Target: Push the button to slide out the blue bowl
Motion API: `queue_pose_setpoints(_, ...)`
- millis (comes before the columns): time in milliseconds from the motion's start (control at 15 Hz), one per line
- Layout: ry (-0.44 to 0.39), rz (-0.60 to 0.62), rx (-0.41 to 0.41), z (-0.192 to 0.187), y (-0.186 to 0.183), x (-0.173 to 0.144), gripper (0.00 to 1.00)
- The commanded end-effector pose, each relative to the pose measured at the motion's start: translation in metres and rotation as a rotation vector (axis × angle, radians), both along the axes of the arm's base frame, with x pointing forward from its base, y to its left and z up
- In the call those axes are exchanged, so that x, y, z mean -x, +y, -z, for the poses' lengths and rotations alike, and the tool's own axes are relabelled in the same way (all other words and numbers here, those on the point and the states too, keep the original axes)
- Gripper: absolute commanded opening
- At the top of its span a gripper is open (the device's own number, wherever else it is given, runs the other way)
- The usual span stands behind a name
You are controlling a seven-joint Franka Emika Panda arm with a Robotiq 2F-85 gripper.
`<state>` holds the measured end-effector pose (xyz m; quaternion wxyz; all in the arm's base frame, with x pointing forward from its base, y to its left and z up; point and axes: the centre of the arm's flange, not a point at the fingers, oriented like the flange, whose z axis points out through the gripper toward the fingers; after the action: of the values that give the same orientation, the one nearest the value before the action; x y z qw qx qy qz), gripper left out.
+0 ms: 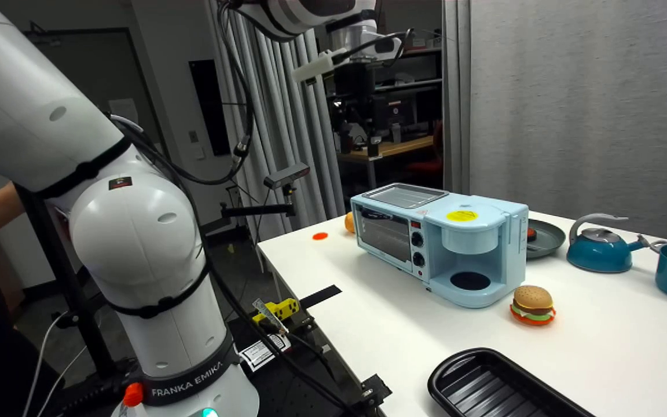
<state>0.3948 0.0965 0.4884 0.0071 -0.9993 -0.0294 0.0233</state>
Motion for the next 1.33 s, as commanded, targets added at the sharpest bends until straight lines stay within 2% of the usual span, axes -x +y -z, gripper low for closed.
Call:
queue_pose_setpoints(0, -0.015, -0.025, -0.002, -0.001, 0.000, -0.042, 1.00)
queue_pose_setpoints(600, -0.001, -0.026, 0.016, 0.011, -0.010, -0.121, 1.00)
queue_pose_setpoints(1267, -0.015, -0.023, -0.007, 0.037, -0.044, -0.172, 1.00)
